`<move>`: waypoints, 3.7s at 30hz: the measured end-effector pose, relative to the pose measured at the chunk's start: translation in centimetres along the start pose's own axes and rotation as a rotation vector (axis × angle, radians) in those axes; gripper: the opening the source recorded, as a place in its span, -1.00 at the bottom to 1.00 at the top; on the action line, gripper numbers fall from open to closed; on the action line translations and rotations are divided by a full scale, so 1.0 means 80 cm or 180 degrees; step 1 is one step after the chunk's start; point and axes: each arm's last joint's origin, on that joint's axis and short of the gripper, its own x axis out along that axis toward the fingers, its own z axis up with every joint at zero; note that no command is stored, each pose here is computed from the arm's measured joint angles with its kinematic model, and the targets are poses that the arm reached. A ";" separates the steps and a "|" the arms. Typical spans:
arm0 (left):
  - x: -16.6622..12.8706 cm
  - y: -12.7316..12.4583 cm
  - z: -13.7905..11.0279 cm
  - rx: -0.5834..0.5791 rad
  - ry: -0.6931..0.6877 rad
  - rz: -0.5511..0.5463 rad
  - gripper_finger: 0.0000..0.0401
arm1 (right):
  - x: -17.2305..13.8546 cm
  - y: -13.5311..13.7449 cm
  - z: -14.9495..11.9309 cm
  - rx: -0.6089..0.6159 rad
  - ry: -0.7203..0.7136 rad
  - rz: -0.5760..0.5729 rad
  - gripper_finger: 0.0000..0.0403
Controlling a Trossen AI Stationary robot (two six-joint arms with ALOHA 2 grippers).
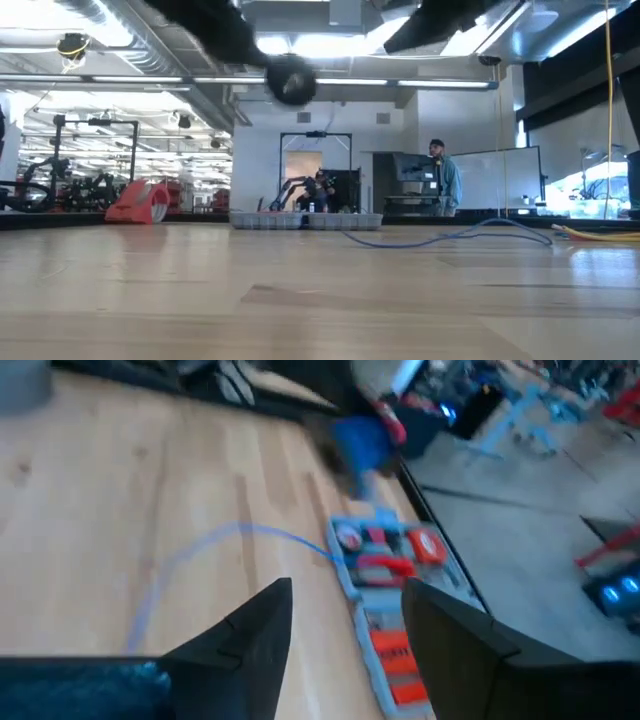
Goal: Coil cords
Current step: Uncoil the blue wire from the spool
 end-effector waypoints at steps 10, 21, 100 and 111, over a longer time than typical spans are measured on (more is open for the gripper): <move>0.002 0.025 0.043 0.0000 -0.0638 -0.0231 -1.00 | 0.008 -0.018 0.018 -0.0138 -0.0433 -0.0120 -0.03; -0.001 0.020 0.043 0.0034 -0.0647 -0.0301 -1.00 | 0.048 -0.032 0.003 -0.0012 -0.0319 0.0226 -0.03; -0.024 0.027 0.029 -0.0279 -0.0261 -0.0197 -1.00 | -0.018 -0.043 0.001 -0.0319 0.0864 -0.2574 -0.96; 0.004 0.062 0.008 -0.0753 0.0176 0.0388 -1.00 | -0.079 0.029 0.042 -0.0542 0.0003 -0.2280 -0.95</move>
